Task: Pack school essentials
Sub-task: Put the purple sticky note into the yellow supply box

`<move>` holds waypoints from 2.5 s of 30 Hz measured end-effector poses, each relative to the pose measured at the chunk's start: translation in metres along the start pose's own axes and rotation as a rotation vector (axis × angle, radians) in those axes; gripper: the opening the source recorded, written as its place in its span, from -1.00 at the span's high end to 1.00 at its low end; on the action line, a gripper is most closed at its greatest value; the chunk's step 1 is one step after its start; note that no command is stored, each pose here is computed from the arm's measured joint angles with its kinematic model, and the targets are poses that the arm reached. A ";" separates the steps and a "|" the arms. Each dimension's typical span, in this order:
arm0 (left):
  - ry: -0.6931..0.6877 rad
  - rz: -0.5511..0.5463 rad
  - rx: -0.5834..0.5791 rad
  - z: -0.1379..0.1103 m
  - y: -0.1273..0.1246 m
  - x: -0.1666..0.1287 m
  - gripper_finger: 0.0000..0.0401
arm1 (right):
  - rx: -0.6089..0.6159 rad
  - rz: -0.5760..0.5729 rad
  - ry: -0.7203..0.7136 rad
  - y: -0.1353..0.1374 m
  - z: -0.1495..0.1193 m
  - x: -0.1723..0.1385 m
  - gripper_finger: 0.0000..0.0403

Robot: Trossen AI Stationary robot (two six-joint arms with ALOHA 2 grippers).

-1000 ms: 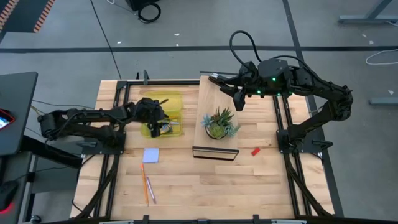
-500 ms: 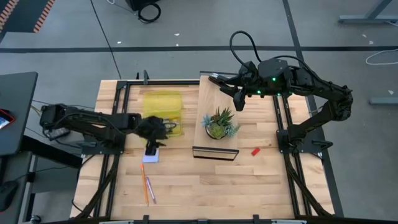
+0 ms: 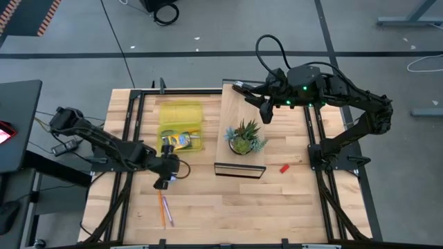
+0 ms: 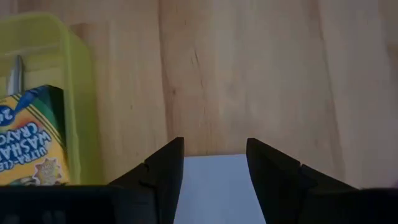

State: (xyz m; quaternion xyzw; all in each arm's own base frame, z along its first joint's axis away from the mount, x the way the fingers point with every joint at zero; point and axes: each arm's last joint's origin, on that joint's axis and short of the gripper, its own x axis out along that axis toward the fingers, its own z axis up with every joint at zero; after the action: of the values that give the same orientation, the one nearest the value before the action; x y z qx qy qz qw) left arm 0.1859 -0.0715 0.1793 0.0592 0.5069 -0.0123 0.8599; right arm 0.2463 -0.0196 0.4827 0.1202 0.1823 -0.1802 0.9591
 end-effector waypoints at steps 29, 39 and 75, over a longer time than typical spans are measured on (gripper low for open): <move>-0.065 0.126 0.028 -0.028 -0.058 0.022 0.14 | -0.001 0.001 -0.001 0.000 0.000 0.000 0.06; -0.008 0.157 0.060 -0.034 -0.061 0.034 0.14 | 0.005 0.001 0.000 0.000 0.000 0.000 0.06; 0.018 0.144 0.066 -0.035 -0.064 0.041 0.74 | 0.008 0.001 0.000 0.000 0.000 0.000 0.06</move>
State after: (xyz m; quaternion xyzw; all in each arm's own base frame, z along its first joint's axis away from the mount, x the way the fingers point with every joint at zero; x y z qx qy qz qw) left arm 0.1704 -0.1297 0.1209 0.1239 0.5084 0.0332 0.8515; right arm 0.2463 -0.0196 0.4827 0.1240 0.1813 -0.1803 0.9588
